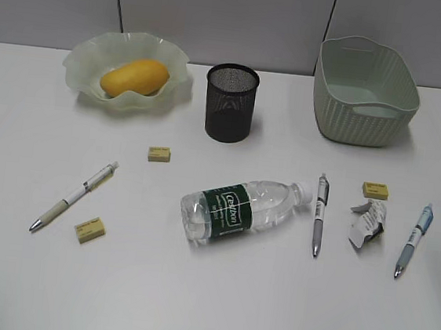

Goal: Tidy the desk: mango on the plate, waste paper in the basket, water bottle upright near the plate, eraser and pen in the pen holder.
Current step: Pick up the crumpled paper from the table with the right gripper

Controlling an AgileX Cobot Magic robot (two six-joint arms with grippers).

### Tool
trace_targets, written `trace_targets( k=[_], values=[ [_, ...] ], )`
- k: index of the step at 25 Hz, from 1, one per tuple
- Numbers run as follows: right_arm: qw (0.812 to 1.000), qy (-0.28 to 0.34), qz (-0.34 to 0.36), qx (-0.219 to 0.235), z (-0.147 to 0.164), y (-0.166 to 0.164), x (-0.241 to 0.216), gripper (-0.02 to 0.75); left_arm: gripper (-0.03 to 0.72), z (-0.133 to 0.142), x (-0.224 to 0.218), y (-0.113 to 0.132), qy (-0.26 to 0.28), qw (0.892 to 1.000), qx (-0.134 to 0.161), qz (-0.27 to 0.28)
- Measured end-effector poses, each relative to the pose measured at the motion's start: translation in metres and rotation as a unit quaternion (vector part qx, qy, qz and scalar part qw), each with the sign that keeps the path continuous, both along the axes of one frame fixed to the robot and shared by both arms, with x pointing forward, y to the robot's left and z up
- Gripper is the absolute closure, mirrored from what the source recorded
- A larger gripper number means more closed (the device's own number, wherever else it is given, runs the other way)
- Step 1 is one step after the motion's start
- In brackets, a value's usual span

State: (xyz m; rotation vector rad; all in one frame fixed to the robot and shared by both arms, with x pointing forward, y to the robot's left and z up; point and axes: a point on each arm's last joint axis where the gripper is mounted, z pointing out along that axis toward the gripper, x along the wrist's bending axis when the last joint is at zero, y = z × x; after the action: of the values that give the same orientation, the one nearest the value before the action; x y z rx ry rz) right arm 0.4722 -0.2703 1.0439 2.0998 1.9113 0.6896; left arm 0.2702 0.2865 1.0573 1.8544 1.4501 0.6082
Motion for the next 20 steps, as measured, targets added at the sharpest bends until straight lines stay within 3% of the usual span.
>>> trace_targets(
  k=[11, 20],
  values=[
    [0.993, 0.118, 0.015, 0.012, -0.049, 0.036, 0.029, 0.303, 0.146, 0.002, -0.009, 0.002, -0.028, 1.0, -0.005, 0.0],
    [0.989, 0.147, -0.011, 0.003, -0.085, 0.047, 0.051, 0.303, 0.154, 0.003, -0.029, 0.005, -0.088, 0.996, -0.017, 0.0]
  ],
)
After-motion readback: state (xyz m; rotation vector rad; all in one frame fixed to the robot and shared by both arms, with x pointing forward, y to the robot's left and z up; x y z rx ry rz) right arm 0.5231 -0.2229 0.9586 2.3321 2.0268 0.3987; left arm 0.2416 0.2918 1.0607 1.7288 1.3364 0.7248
